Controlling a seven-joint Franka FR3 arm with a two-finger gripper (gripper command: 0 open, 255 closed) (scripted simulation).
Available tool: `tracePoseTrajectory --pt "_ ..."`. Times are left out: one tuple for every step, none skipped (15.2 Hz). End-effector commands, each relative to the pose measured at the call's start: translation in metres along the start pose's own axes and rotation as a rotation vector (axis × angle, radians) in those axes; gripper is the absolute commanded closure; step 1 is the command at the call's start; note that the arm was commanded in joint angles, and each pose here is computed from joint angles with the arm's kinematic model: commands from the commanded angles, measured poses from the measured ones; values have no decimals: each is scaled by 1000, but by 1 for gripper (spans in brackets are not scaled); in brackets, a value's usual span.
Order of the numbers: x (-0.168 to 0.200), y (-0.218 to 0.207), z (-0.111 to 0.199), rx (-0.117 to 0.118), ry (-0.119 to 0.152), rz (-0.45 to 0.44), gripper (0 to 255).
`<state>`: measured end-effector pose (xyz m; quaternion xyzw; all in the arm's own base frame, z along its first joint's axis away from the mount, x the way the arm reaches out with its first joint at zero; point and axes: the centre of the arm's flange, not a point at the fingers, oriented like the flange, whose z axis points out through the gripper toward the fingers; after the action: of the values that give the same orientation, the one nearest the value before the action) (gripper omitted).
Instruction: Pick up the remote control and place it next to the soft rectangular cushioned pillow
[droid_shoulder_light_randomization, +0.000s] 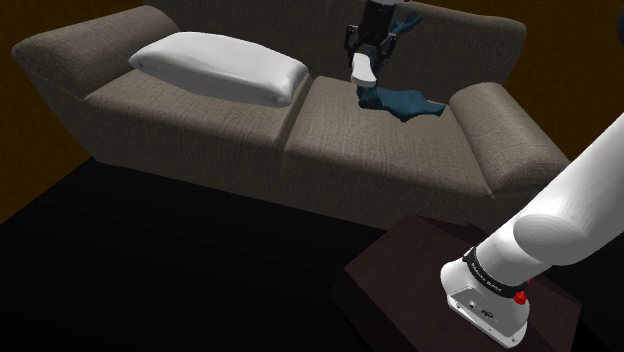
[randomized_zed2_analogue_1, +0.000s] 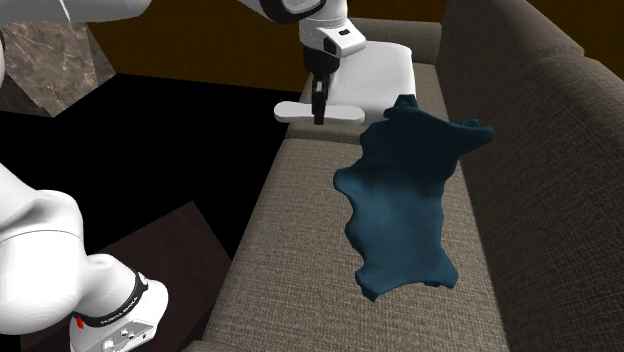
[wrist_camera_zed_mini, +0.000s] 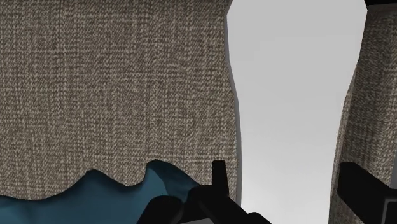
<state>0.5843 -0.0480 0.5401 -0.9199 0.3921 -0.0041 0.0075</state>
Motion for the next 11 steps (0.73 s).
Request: tracePoseTrajectory --pt "21 -15 0 0 0 0 255" --pt "32 -23 0 0 0 0 255" --pt "42 -30 0 0 0 0 255" --pt "53 -38 0 0 0 0 255" --pt "64 -45 0 0 0 0 255" --pt "75 -53 0 0 0 0 255" --pt "86 -60 0 0 0 0 255" --pt "96 -68 0 0 0 0 255" --pt "107 -76 0 0 0 0 255" --pt "109 -77 0 0 0 0 255" --pt "109 -77 5 0 0 0 255"
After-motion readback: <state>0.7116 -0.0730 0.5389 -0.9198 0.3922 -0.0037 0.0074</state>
